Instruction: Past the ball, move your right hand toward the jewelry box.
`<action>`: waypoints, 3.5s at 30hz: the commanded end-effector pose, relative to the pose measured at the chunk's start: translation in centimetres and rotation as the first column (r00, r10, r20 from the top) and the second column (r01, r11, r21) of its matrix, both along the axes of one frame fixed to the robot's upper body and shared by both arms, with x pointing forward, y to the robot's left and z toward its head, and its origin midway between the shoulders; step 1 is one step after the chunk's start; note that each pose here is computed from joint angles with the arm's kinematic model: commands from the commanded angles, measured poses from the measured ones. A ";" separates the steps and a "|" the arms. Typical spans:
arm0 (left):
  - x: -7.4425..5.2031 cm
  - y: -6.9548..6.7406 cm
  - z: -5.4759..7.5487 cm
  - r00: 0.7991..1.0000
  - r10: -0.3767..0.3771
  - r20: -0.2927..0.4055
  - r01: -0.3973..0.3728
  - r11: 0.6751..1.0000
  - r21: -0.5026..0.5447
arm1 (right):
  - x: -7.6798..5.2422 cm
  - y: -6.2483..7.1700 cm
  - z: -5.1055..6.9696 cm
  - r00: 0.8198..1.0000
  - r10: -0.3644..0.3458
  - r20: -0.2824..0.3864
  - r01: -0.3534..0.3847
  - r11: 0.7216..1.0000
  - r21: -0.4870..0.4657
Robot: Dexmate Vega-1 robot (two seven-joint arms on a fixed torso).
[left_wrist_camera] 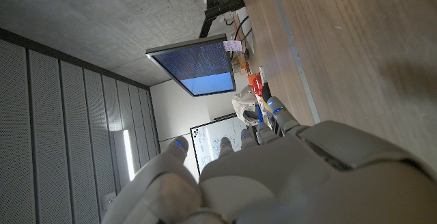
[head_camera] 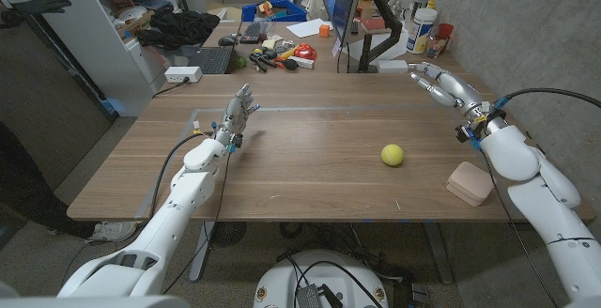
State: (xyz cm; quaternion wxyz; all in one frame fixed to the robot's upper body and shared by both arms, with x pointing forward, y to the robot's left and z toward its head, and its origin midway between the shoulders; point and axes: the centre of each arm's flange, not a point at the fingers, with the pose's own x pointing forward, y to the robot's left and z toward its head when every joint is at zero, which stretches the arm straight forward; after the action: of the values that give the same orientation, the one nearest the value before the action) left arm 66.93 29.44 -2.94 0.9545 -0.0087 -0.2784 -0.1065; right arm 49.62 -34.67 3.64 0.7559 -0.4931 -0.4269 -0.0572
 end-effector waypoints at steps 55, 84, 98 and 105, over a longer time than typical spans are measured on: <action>0.4 -0.8 0.2 1.000 -0.014 -0.005 0.014 1.000 0.020 | -5.2 -3.5 -3.0 0.972 -0.233 0.036 0.235 0.969 -0.077; 0.5 -1.2 0.1 1.000 -0.016 -0.012 0.017 0.999 0.030 | -5.7 -4.5 -4.9 0.941 -0.340 0.007 0.338 0.935 -0.106; 0.7 -1.1 0.0 1.000 -0.017 -0.016 0.017 0.999 0.030 | -5.5 -4.6 -5.3 0.933 -0.360 -0.010 0.356 0.927 -0.116; 0.7 -0.9 -0.1 1.000 -0.016 -0.018 0.016 0.999 0.031 | -5.6 -4.7 -5.6 0.928 -0.373 -0.019 0.368 0.922 -0.118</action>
State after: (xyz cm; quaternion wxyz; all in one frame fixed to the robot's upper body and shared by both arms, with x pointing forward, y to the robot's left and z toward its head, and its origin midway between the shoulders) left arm 67.59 28.40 -2.90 0.9558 0.0025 -0.2694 -0.1180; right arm 44.07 -39.26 -1.49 0.7108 -0.6027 -0.3239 -0.1629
